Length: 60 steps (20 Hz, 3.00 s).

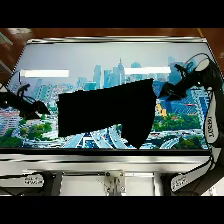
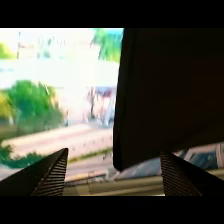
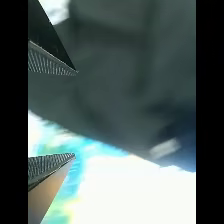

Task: Fold the shirts.

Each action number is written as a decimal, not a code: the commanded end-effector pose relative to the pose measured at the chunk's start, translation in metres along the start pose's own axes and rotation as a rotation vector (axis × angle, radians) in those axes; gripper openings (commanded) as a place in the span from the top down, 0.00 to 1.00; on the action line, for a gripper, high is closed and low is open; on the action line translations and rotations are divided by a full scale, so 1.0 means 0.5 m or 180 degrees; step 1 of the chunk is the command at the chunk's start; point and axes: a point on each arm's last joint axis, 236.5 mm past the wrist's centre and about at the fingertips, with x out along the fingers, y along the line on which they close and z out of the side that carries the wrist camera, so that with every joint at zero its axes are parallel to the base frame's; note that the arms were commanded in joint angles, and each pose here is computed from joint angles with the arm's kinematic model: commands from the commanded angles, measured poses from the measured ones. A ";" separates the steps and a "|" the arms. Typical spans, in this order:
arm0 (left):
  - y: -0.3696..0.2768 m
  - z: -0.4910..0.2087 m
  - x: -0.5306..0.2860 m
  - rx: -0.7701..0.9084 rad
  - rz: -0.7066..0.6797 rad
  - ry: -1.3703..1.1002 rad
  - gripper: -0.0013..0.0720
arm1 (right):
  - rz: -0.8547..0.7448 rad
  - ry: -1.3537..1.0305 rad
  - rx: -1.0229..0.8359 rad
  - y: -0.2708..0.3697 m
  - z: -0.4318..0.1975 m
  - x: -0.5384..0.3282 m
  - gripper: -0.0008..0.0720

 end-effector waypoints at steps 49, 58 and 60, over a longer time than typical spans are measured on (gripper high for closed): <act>-0.580 -0.401 -1.045 0.2392 0.0048 -0.5492 0.93 | -0.1029 -0.4930 -0.2081 0.510 -0.380 -0.962 0.91; -0.481 -0.424 -0.933 0.2087 0.0680 -0.4705 0.93 | -0.1308 -0.4561 -0.1813 0.450 -0.492 -0.918 0.91; -0.460 -0.394 -0.884 0.2035 0.0667 -0.4367 0.93 | -0.1319 -0.4286 -0.1766 0.432 -0.470 -0.883 0.91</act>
